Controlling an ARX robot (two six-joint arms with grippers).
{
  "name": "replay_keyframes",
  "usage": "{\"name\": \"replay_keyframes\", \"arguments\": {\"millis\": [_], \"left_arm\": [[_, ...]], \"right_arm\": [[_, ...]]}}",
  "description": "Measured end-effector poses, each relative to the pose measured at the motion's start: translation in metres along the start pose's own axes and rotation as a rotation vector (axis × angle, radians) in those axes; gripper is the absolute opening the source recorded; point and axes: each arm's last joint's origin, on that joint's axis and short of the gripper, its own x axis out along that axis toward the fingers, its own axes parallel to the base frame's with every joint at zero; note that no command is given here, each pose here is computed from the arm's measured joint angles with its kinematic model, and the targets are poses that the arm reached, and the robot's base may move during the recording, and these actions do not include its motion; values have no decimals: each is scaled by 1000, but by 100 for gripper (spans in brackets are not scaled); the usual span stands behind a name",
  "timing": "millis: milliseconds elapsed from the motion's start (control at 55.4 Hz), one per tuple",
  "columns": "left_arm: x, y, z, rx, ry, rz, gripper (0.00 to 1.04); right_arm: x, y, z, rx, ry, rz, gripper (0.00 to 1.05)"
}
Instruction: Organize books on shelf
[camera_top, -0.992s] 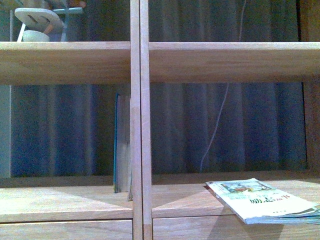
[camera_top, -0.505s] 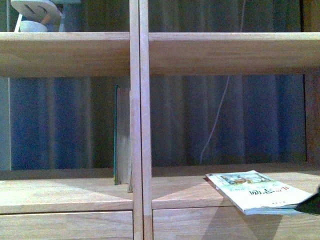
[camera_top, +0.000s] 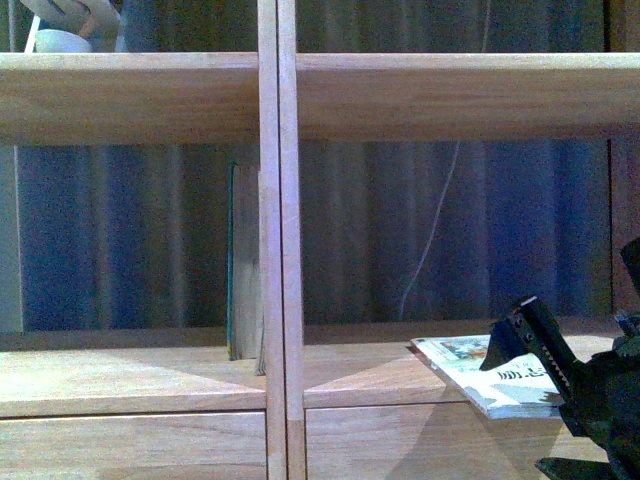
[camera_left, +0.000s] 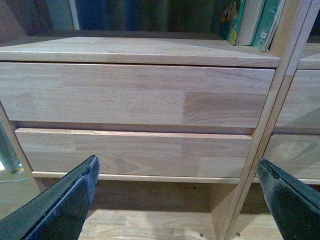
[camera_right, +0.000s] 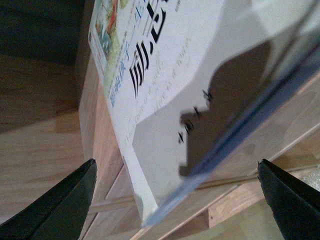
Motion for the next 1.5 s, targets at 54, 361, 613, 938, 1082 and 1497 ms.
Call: {"name": "replay_keyframes", "arguments": {"millis": [54,361,613,938,1082,1497], "left_arm": [[0,0,0,0,0,0,97],[0,0,0,0,0,0,97],[0,0,0,0,0,0,97],[0,0,0,0,0,0,97],[0,0,0,0,0,0,97],[0,0,0,0,0,0,97]], "right_arm": [[5,2,2,3,-10,-5,98],[25,13,9,12,-45,-21,98],[29,18,12,-7,-72,-20,76],[28,19,15,-24,-75,-13,27],[23,24,20,-37,-74,13,9],[-32,46,49,-162,-95,158,7]]}}
